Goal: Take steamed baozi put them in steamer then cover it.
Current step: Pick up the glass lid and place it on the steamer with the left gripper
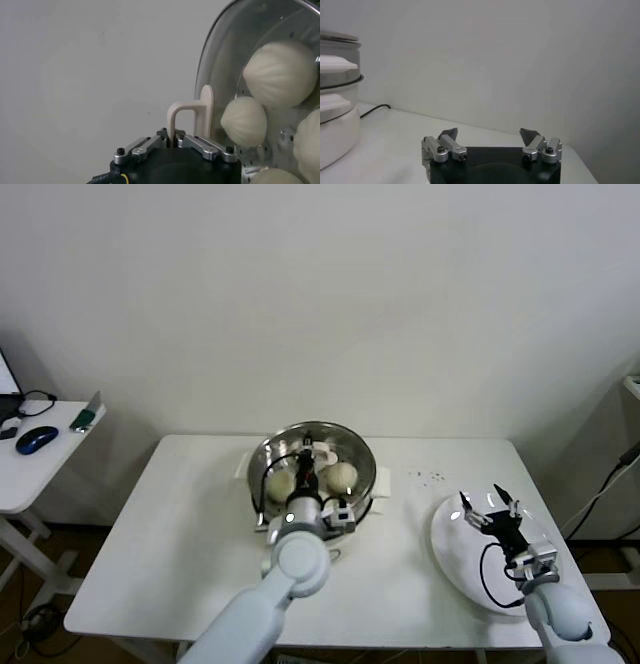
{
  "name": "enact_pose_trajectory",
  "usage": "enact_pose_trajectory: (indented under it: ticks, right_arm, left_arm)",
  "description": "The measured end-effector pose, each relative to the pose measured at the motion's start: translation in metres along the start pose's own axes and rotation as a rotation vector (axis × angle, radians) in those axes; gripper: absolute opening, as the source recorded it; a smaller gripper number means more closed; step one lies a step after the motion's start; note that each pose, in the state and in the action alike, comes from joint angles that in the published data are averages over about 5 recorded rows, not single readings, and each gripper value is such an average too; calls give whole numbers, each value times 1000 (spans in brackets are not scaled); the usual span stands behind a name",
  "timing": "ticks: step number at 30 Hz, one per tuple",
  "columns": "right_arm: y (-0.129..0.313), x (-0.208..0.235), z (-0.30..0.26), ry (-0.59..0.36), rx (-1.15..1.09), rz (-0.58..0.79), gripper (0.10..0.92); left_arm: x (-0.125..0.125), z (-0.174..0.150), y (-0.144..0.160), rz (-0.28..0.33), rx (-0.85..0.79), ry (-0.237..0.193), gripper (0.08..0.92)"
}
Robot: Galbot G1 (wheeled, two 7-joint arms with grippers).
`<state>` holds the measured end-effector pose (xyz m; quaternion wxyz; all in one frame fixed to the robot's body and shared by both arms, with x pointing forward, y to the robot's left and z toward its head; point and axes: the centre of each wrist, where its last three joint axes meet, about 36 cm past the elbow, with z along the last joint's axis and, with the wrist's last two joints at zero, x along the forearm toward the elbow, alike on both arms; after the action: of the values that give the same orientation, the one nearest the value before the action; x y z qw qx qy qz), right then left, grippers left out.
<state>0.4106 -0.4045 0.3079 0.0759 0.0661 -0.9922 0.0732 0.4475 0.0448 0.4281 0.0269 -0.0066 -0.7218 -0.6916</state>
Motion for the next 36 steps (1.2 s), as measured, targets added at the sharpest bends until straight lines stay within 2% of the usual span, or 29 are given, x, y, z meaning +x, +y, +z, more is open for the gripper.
enact_pose_trajectory:
  ticks: [34, 36]
  right_arm:
    - [4, -1, 4, 1, 0, -1, 823]
    - [3, -1, 3, 4, 1, -1, 823]
  left_arm:
    - [-1, -3, -14, 4, -42, 0, 152]
    - [0, -2, -14, 9, -40, -1, 184]
